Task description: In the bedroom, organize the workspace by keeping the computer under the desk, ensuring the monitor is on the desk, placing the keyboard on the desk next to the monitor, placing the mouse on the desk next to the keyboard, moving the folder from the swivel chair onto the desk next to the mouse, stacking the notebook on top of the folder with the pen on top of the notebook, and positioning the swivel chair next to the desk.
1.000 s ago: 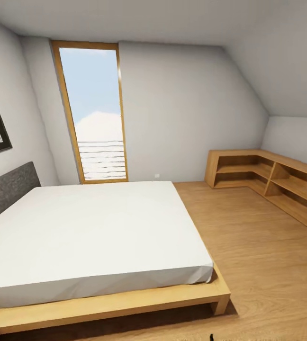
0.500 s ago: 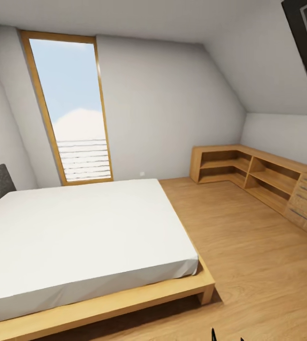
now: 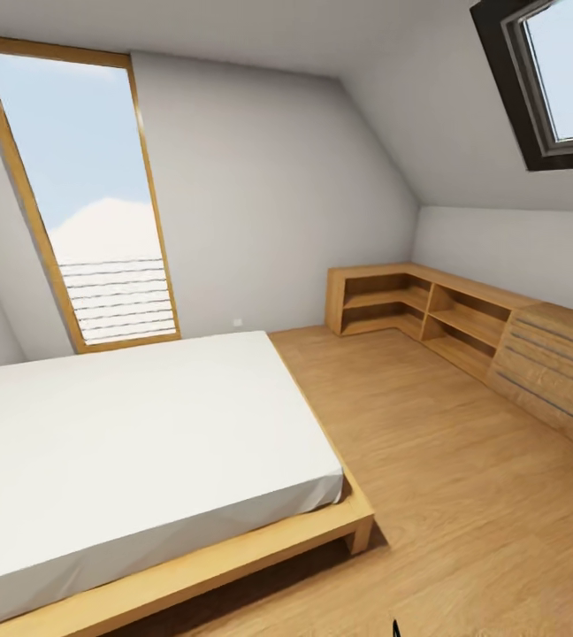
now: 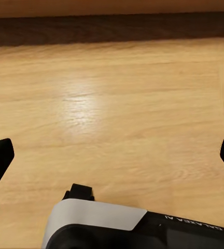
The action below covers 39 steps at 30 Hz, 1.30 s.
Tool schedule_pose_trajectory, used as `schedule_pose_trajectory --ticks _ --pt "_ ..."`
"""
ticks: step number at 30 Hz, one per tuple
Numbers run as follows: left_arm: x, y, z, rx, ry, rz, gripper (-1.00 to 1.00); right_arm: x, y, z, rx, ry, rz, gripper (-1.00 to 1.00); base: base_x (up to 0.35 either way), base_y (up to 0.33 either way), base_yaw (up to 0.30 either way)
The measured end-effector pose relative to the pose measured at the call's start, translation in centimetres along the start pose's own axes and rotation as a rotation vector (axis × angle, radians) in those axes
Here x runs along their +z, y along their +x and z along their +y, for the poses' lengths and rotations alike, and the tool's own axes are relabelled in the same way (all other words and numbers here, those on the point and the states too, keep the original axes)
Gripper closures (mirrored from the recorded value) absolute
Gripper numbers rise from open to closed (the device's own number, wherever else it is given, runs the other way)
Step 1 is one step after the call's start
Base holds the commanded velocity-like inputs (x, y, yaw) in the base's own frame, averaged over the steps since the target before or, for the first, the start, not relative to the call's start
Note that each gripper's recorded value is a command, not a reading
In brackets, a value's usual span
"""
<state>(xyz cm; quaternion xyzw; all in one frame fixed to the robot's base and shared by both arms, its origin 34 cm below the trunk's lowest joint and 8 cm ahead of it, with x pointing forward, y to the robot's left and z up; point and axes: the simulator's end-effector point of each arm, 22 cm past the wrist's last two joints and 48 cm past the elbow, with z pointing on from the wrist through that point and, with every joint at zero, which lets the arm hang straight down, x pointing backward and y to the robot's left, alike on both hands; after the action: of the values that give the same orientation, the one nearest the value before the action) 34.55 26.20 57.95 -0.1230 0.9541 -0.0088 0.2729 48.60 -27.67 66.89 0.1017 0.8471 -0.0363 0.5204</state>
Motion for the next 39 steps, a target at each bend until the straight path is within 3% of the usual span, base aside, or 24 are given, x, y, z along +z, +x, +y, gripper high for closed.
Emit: schedule_pose_trajectory --ticks 6,13,20,39 --pt "0.0 0.1 0.0 -0.001 -0.001 0.002 -1.00 -0.1 1.8 0.1 -0.011 -0.006 0.080 -1.00 0.000 0.000 -0.273" --pt "0.0 0.1 0.0 -0.002 -0.001 0.003 -1.00 -0.1 2.7 -0.2 -0.020 -0.006 0.125 -1.00 0.000 0.000 -0.272" --pt "-0.1 1.2 0.2 -0.001 -0.005 0.027 -1.00 -0.1 2.8 0.2 -0.056 -0.031 0.132 -1.00 0.000 0.000 -0.271" --pt "-0.2 1.5 0.3 0.000 -0.007 0.032 -1.00 0.2 2.6 0.2 -0.056 -0.025 0.132 -1.00 0.000 0.000 -0.262"
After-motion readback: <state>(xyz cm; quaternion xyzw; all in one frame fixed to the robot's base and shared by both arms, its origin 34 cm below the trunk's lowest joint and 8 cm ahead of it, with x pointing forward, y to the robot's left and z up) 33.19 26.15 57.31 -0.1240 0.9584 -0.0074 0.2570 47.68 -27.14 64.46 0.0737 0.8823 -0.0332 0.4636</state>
